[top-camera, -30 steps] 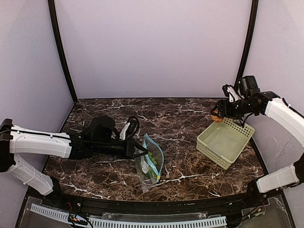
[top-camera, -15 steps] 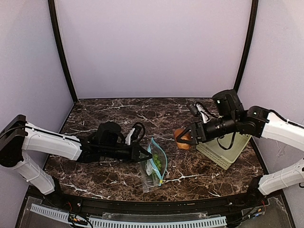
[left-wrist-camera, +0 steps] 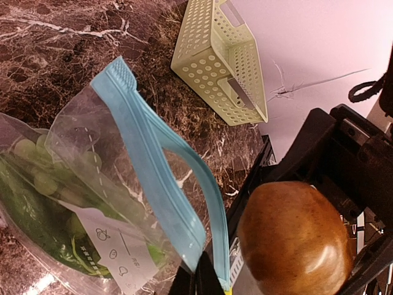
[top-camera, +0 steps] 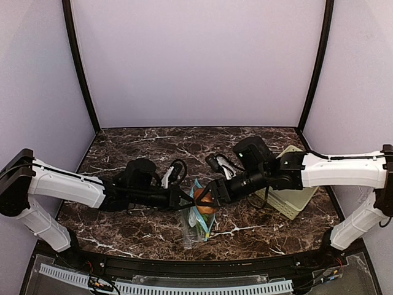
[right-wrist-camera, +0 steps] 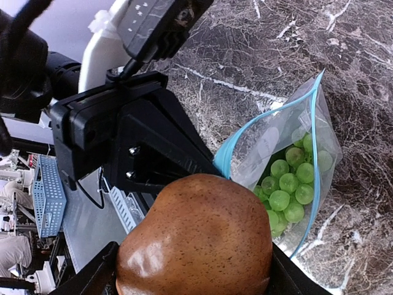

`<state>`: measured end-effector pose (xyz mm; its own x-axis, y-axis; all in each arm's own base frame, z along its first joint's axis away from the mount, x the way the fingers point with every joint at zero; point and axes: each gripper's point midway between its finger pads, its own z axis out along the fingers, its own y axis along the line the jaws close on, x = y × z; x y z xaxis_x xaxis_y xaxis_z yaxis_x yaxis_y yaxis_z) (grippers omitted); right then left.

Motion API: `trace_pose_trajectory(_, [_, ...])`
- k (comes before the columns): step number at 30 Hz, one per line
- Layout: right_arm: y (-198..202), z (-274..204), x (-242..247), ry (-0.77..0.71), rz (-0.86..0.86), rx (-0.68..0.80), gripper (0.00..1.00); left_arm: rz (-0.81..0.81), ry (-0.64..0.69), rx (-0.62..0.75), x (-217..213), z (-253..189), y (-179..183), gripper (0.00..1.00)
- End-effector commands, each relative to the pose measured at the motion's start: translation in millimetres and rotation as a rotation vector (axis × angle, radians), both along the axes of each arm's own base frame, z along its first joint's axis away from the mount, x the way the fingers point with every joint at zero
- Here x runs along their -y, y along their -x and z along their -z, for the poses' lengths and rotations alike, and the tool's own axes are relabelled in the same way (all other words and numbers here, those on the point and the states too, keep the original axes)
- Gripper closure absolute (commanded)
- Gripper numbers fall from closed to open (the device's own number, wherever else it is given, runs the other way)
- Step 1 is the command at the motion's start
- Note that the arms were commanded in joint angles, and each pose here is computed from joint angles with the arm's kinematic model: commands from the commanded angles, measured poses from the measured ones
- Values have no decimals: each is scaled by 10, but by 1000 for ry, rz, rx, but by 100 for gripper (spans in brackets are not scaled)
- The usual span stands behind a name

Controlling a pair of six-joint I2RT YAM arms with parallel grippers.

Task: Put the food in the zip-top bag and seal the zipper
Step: Place the fake vegetable in the zipper food storage bag.

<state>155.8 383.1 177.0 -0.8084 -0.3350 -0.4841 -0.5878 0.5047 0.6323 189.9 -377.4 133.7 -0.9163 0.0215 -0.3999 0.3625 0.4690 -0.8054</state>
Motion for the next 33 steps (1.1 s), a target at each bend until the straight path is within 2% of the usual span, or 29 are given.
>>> trace_pose_trajectory(1, [-82, 23, -156, -31, 20, 7, 39, 8, 4, 15, -49, -67, 49, 99])
trace_pose_trajectory(16, [-277, 492, -118, 79, 93, -51, 39, 2, 2, 23, -101, -95, 69, 99])
trace_pose_trajectory(24, [-410, 633, -91, 182, 113, -12, 40, 2, 4, 25, -112, -109, 77, 99])
trace_pose_trajectory(33, [-442, 632, -203, 221, 99, 47, 37, -2, 4, 29, -120, -109, 71, 99])
